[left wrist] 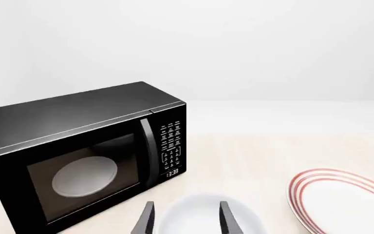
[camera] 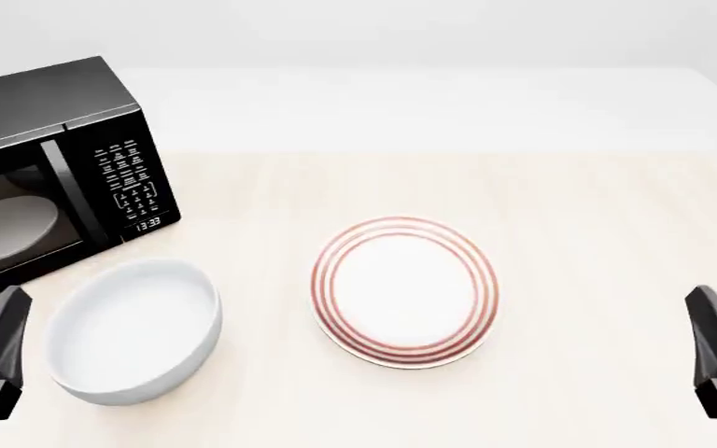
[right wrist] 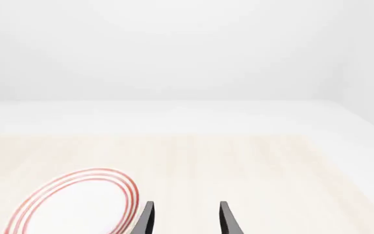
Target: Put the white bowl to the right of the plate.
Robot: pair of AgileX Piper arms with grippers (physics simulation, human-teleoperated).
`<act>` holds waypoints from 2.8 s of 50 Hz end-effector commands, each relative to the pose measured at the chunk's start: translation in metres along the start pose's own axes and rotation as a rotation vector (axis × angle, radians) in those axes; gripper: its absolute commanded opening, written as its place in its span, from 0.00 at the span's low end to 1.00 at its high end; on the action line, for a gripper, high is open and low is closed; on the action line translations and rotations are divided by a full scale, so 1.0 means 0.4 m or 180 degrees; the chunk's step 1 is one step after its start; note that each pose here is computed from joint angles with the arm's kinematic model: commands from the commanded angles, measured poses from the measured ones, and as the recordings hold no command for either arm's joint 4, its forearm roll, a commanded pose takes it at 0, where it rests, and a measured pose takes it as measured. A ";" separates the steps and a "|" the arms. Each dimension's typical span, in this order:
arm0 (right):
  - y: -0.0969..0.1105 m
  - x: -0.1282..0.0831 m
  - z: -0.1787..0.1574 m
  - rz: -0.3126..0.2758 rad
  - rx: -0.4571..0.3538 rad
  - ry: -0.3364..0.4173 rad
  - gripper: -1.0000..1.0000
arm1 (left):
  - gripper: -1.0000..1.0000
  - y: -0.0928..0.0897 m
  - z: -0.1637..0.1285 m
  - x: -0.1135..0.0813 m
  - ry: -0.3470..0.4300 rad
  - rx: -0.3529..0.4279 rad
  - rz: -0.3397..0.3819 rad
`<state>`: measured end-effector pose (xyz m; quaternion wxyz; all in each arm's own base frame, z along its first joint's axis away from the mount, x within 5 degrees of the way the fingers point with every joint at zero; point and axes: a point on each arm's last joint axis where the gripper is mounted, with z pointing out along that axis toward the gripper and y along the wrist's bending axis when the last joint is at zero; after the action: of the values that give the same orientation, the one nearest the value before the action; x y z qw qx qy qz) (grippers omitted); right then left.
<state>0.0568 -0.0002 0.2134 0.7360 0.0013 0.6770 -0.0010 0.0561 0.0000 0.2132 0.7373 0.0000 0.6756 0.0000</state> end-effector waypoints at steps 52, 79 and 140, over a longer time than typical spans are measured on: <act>0.198 -0.212 0.412 -0.0259 -0.1141 0.0187 1.00 | 1.00 0.000 0.000 0.000 0.0000 0.0000 0.0000; 0.459 -0.272 0.580 -0.0461 -0.1893 0.0461 1.00 | 1.00 0.000 0.000 0.000 0.0000 0.0000 0.0000; 0.834 -0.130 0.594 -0.0394 -0.2733 0.1221 1.00 | 1.00 0.000 0.000 0.000 0.0000 0.0000 0.0000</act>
<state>0.2937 0.3117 0.2983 0.5484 -0.3304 0.7339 0.2268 0.0561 0.0000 0.2132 0.7373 0.0000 0.6756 0.0000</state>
